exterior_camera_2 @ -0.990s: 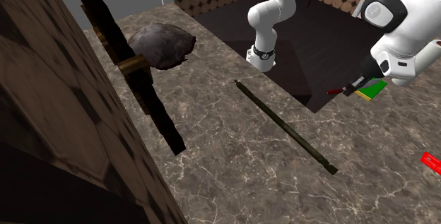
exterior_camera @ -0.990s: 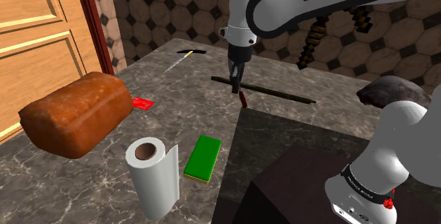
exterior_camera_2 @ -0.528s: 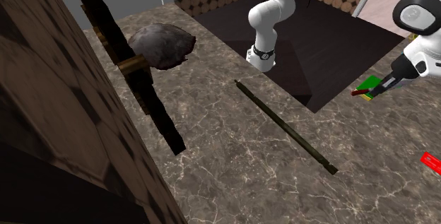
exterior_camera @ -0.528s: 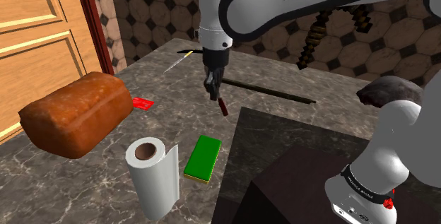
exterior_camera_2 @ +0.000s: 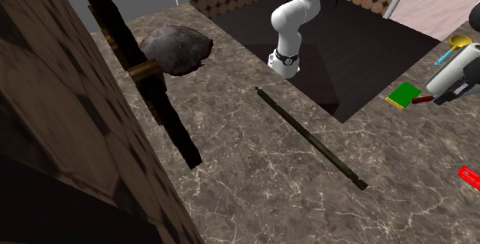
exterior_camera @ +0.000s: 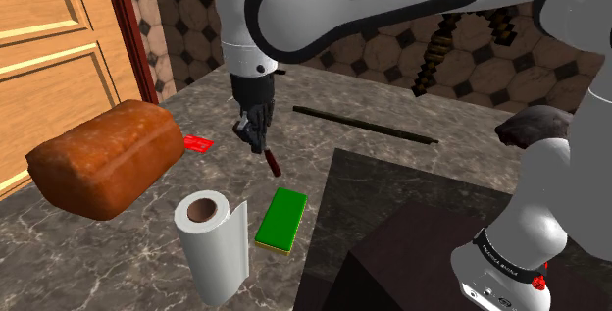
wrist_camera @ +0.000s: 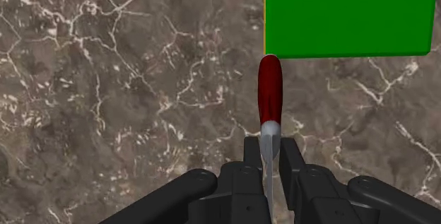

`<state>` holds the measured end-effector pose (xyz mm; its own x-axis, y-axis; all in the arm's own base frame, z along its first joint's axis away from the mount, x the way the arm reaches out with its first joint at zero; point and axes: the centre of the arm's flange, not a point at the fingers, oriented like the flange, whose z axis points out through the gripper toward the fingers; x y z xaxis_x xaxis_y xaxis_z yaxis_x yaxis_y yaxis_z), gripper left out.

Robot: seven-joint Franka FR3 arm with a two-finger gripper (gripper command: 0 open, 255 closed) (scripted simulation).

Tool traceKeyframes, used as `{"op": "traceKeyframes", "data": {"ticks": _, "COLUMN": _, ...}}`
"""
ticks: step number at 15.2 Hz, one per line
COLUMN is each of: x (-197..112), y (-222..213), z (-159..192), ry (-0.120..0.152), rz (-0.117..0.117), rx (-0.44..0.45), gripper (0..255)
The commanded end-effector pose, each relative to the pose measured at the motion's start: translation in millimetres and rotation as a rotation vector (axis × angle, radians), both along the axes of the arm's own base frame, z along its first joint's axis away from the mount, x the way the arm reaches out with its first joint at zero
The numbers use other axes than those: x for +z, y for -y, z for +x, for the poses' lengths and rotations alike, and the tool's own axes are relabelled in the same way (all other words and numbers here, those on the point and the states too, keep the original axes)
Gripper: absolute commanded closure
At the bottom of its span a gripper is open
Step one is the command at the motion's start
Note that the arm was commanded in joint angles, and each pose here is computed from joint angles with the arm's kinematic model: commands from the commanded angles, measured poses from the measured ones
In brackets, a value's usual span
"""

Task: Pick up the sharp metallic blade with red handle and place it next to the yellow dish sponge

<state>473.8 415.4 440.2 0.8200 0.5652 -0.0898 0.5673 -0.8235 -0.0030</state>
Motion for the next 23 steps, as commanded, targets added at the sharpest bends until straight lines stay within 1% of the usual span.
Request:
{"op": "traceKeyframes", "data": {"ticks": 1, "x": -0.6, "y": -25.5, "z": 2.2, "ry": 0.000, "rz": 0.000, "rx": -0.001, "gripper": 255}}
{"op": "traceKeyframes", "data": {"ticks": 9, "x": -0.4, "y": -133.9, "z": 5.7, "ry": 0.000, "rz": 0.000, "rx": -0.001, "gripper": 255}}
{"op": "traceKeyframes", "data": {"ticks": 23, "x": -74.3, "y": -133.9, "z": 5.7, "ry": 0.000, "rz": 0.000, "rx": -0.001, "gripper": 255}}
